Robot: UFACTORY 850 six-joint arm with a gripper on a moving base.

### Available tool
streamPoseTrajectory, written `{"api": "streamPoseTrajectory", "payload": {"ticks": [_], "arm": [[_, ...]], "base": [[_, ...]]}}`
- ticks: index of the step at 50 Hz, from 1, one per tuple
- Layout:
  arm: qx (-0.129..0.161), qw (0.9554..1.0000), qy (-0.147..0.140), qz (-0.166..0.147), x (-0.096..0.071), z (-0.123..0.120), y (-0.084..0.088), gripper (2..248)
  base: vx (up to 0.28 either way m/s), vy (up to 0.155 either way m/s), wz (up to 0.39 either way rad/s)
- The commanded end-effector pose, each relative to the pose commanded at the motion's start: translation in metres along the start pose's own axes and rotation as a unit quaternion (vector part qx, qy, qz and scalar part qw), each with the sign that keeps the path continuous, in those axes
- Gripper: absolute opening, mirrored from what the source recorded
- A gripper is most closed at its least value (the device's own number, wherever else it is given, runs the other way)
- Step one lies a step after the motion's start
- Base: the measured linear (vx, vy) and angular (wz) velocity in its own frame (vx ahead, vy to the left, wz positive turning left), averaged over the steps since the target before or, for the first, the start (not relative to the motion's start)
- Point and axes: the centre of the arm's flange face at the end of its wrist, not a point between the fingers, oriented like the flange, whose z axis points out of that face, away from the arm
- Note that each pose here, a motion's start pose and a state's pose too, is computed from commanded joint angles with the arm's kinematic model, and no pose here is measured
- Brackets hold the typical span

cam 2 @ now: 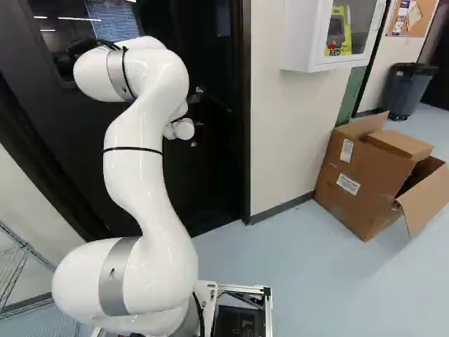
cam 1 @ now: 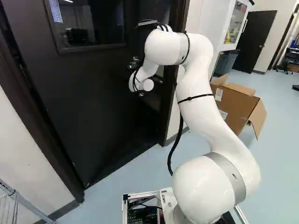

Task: Open the door and move inside

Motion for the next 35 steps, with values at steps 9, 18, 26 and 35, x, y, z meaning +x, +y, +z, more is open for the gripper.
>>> {"api": "streamPoseTrajectory", "payload": {"ticks": [9, 18, 26, 35], "arm": [[-0.001, 1.0000, -0.008, 0.001, 0.000, -0.018, 0.000, 247], [-0.004, 0.9998, -0.016, 0.004, 0.000, -0.036, -0.001, 247], [-0.014, 0.9995, -0.022, 0.015, 0.000, -0.053, 0.000, 247], [-0.029, 0.9987, -0.029, 0.029, -0.001, -0.072, 0.000, 247]], "base": [[0.000, 0.000, 0.000], [0.000, 0.000, 0.000], [0.000, 0.000, 0.000], [0.000, 0.000, 0.000]]}}
